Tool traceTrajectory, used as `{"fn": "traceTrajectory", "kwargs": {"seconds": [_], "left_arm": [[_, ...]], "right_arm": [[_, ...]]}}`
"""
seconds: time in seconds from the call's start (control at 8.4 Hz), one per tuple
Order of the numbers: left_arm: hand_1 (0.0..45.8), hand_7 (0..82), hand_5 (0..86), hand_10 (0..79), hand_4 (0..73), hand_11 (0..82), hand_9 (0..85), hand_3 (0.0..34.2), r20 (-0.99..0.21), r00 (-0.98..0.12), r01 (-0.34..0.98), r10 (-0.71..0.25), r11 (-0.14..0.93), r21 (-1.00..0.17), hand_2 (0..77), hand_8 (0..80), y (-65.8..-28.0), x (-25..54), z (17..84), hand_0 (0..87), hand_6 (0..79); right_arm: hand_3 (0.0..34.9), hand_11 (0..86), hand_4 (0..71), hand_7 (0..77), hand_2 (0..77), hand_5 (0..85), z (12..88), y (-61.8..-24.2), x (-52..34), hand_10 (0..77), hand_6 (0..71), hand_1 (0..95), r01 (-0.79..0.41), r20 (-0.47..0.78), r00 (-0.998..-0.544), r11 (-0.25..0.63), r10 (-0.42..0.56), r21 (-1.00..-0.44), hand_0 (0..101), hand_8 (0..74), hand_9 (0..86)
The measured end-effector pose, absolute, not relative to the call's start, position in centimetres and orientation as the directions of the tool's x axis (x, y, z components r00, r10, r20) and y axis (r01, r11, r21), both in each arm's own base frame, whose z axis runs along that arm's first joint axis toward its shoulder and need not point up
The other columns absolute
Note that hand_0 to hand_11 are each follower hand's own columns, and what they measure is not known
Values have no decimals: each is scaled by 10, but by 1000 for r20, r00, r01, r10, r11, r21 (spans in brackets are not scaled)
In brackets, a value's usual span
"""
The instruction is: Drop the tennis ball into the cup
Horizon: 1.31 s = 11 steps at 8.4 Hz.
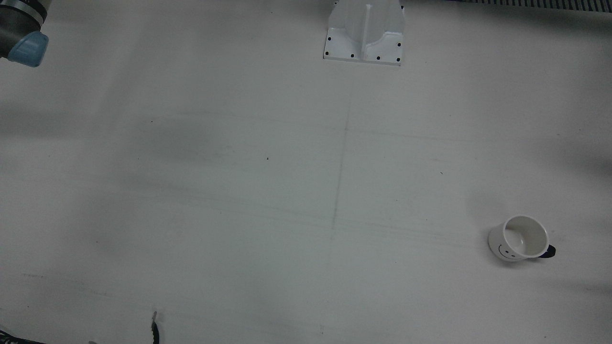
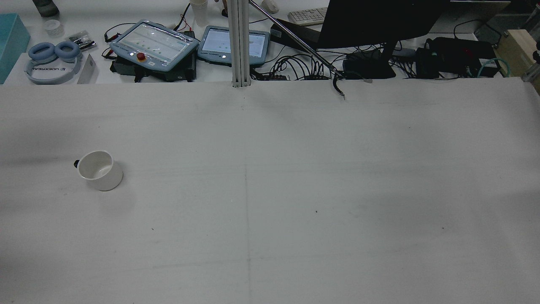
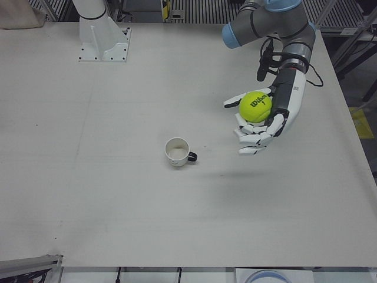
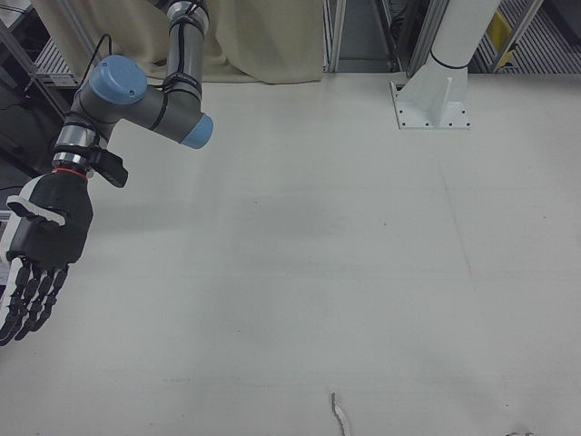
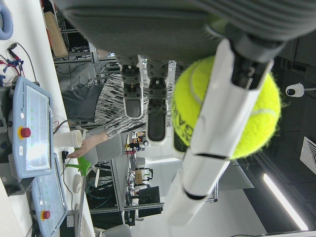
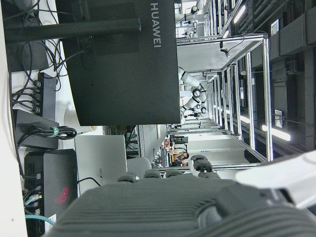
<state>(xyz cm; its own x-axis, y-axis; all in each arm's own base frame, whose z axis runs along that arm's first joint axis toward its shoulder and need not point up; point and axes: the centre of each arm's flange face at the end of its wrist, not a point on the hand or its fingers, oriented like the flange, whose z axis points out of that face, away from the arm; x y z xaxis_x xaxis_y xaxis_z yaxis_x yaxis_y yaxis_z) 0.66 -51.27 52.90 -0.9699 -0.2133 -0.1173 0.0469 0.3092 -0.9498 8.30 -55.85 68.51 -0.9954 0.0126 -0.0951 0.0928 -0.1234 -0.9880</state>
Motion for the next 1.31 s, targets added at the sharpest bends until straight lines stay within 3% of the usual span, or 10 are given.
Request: {"fn": "traceTrajectory", "kwargs": {"seconds": [0.6, 0.71, 1.31], "left_arm": [[344, 420, 262, 164, 202, 267, 464, 0, -137, -954, 40, -268, 338, -940, 120, 382, -508, 87, 520, 799, 687], [316, 420, 245, 164, 213, 267, 464, 0, -139, -951, 38, -276, 342, -939, 125, 376, -505, 108, 521, 799, 687], [322, 420, 251, 164, 218, 273, 458, 0, -181, -935, 60, -305, 366, -929, 120, 387, -501, 175, 517, 800, 687]], "right_arm": [[0, 5, 0, 5, 5, 0, 685, -558, 83, 0, 0, 5, 93, -95, -995, -125, 12, -988, 0, 0, 0], [0, 5, 0, 0, 5, 0, 685, -558, 83, 0, 0, 5, 93, -95, -995, -124, 12, -988, 0, 0, 0], [0, 5, 0, 0, 5, 0, 685, -558, 83, 0, 0, 5, 93, -95, -995, -125, 12, -988, 0, 0, 0]]}}
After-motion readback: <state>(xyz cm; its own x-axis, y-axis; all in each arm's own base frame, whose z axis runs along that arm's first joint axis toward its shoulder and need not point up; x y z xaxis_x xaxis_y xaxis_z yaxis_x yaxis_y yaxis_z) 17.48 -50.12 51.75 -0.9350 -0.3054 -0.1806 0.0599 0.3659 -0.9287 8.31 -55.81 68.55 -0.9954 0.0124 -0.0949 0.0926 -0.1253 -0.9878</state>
